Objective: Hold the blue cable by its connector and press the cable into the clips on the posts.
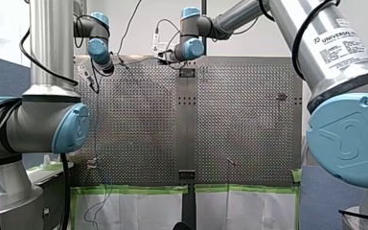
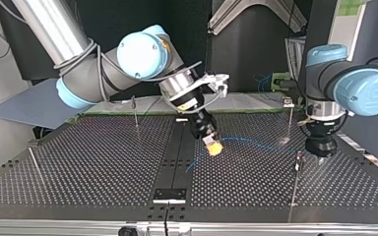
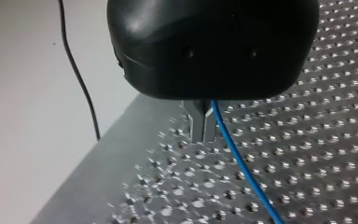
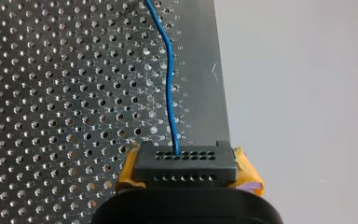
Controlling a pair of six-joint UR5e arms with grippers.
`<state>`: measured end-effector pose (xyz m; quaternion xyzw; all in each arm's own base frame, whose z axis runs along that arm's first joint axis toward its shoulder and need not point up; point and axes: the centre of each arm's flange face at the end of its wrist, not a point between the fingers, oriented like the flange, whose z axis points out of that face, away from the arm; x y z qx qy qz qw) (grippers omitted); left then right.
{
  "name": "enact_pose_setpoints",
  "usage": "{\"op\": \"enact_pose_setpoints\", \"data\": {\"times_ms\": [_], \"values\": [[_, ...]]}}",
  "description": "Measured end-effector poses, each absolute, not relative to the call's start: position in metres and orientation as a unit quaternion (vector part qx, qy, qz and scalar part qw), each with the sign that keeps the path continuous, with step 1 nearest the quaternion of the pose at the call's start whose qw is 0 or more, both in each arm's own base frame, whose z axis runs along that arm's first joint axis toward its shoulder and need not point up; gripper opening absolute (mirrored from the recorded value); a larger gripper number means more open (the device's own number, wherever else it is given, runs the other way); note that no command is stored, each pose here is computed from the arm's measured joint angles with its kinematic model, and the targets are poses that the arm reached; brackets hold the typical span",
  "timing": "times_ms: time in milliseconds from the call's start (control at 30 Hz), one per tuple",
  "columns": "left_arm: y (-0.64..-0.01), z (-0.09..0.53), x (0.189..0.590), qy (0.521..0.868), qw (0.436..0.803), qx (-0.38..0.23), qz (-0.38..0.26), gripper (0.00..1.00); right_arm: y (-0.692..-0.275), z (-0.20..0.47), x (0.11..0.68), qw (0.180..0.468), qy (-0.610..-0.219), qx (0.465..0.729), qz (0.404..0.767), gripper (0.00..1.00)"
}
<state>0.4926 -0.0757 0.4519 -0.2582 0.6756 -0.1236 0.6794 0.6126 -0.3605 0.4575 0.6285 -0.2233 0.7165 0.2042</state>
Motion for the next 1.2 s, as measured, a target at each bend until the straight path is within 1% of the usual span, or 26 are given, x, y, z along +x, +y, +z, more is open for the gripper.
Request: {"op": "enact_pose_setpoints", "data": {"times_ms": [200,367,533,800,1000,1200], "values": [[-0.073,0.462,0.496,0.668,0.686,-0.259,-0.125,0.00,-0.365,0.457,0.611,0.208,-0.224,0.628,0.716,0.00],[-0.073,0.463,0.493,0.672,0.681,-0.265,-0.117,0.00,-0.361,0.457,0.613,0.209,-0.219,0.631,0.715,0.00],[-0.075,0.469,0.481,0.674,0.678,-0.275,-0.104,0.00,-0.355,0.457,0.616,0.209,-0.214,0.633,0.715,0.00],[-0.075,0.492,0.460,0.657,0.691,-0.286,-0.099,0.00,-0.347,0.459,0.619,0.209,-0.206,0.635,0.715,0.00],[-0.076,0.494,0.457,0.656,0.691,-0.288,-0.096,0.00,-0.343,0.472,0.615,0.212,-0.202,0.629,0.720,0.00],[-0.079,0.493,0.458,0.657,0.692,-0.284,-0.095,0.00,-0.348,0.475,0.610,0.215,-0.206,0.627,0.720,0.00]]}}
